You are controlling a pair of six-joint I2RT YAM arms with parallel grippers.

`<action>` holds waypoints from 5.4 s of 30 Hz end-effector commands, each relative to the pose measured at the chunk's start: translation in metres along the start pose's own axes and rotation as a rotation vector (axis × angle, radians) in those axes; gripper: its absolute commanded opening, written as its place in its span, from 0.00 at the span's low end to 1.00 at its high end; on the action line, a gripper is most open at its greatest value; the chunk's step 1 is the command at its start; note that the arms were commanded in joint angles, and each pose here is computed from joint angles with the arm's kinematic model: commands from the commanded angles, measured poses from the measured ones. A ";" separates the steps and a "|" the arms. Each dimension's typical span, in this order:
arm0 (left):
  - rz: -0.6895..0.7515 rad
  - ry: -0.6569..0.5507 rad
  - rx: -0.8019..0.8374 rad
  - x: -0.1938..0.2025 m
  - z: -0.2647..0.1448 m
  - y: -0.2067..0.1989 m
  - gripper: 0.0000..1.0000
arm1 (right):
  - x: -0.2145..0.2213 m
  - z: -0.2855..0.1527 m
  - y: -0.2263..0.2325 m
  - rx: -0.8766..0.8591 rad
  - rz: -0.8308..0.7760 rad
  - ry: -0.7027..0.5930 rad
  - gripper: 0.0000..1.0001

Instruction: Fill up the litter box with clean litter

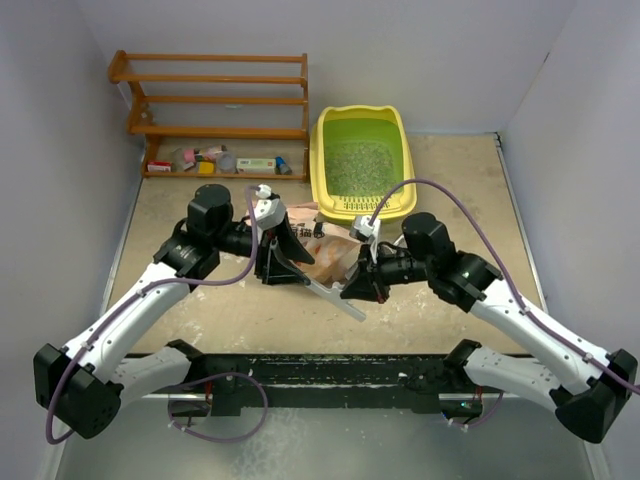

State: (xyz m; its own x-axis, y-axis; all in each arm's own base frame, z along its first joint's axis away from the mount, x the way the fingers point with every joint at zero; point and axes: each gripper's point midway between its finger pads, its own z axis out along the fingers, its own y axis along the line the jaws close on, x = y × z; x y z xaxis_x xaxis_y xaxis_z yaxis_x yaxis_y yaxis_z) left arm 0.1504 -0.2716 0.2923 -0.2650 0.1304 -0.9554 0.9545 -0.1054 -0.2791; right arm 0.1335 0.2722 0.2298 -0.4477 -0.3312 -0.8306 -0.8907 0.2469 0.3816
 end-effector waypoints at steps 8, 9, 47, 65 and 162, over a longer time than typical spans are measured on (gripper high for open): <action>-0.022 0.007 0.113 -0.005 0.004 -0.006 0.56 | -0.009 -0.021 0.022 -0.042 -0.103 -0.077 0.00; -0.031 0.010 0.111 -0.004 0.005 -0.004 0.56 | -0.011 -0.021 0.022 -0.041 -0.104 -0.079 0.00; -0.036 0.061 0.140 0.007 0.014 -0.007 0.00 | -0.037 -0.032 0.002 0.127 -0.111 -0.124 0.21; 0.005 0.062 0.227 0.007 0.014 -0.025 0.00 | -0.028 -0.017 -0.001 0.072 -0.119 -0.064 0.42; 0.707 0.435 -0.870 0.055 -0.093 0.167 0.00 | -0.068 -0.033 -0.153 0.338 -0.620 0.381 0.00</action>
State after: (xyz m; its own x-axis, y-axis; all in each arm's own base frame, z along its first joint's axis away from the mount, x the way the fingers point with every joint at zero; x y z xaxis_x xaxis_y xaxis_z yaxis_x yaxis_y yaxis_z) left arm 0.3039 -0.1864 0.1720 0.2049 0.6981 -0.6861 0.7396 0.3487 0.5757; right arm 0.2889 0.2245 0.2113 -0.0106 -0.8043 -0.5942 -0.9627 0.1688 -0.2114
